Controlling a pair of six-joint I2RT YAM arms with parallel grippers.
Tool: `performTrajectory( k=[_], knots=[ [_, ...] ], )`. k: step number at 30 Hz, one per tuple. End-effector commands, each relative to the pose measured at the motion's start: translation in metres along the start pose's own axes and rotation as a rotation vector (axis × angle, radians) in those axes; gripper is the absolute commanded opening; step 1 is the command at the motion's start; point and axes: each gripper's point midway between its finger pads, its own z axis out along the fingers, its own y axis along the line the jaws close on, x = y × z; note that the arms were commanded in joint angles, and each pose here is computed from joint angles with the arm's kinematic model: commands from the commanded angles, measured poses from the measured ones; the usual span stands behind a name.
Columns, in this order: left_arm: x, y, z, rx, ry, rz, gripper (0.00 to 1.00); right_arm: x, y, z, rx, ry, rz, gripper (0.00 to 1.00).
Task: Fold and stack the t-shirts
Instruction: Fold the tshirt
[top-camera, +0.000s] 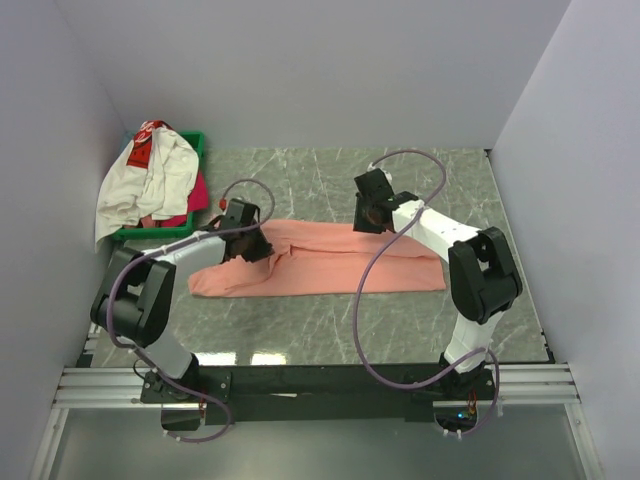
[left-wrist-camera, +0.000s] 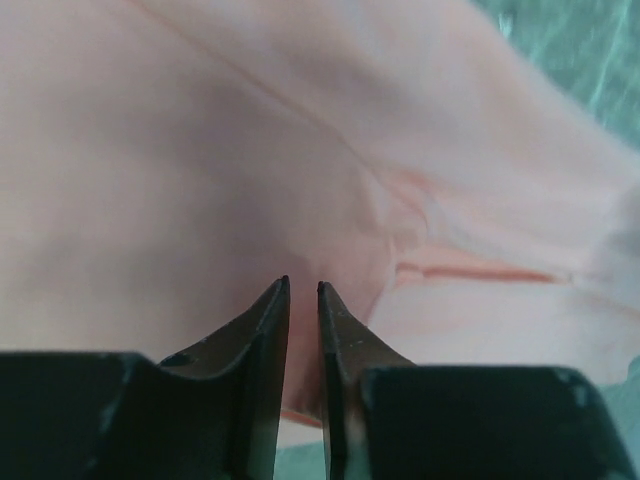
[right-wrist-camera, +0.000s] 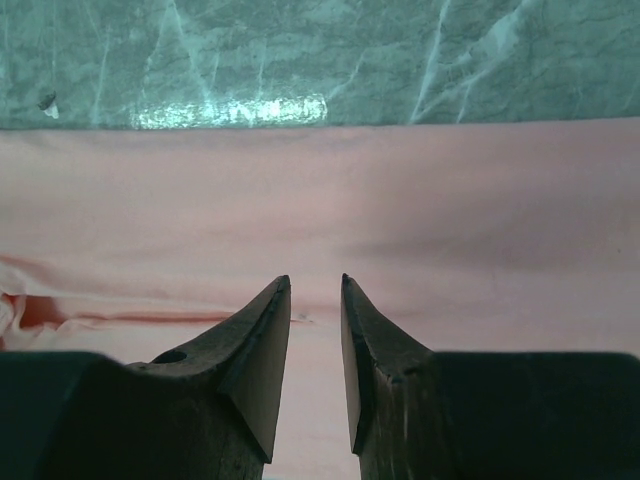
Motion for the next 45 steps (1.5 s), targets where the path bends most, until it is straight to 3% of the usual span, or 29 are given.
performTrajectory(
  k=[1, 6, 8, 17, 22, 26, 30, 31, 36, 41, 45],
  knots=[
    [0.023, -0.026, -0.014, 0.120, 0.038, 0.055, 0.23, -0.016, -0.013, -0.014, 0.023, -0.056, 0.008, 0.34],
    [0.047, -0.021, -0.027, 0.163, 0.068, 0.090, 0.25, -0.021, -0.036, -0.008, 0.059, -0.048, 0.031, 0.36],
    [0.046, -0.015, -0.030, 0.138, 0.054, 0.083, 0.31, -0.025, -0.046, -0.006, 0.085, -0.046, 0.037, 0.36],
    [-0.022, 0.016, -0.051, -0.126, -0.254, -0.184, 0.62, -0.019, -0.094, 0.005, 0.230, 0.013, 0.091, 0.42],
    [-0.030, 0.040, -0.011, -0.368, -0.243, -0.258, 0.69, 0.002, -0.103, 0.018, 0.259, 0.084, 0.116, 0.48],
    [-0.045, 0.027, 0.017, -0.395, -0.228, -0.241, 0.68, 0.021, -0.107, 0.020, 0.278, 0.149, 0.129, 0.50],
    [-0.050, 0.021, 0.048, -0.441, -0.168, -0.126, 0.67, 0.040, -0.102, 0.016, 0.237, 0.198, 0.142, 0.49],
    [-0.064, 0.003, 0.052, -0.400, -0.183, -0.102, 0.67, 0.051, -0.100, 0.014, 0.217, 0.228, 0.145, 0.49],
    [-0.085, -0.021, 0.091, -0.372, -0.124, 0.149, 0.62, 0.073, -0.069, -0.005, 0.086, 0.257, 0.176, 0.49],
    [-0.119, -0.078, 0.121, -0.200, -0.149, 0.294, 0.64, 0.118, -0.018, -0.027, -0.077, 0.284, 0.225, 0.49],
    [-0.127, -0.142, 0.135, 0.088, -0.141, 0.447, 0.67, 0.146, 0.067, -0.059, -0.329, 0.309, 0.338, 0.49]
  ],
)
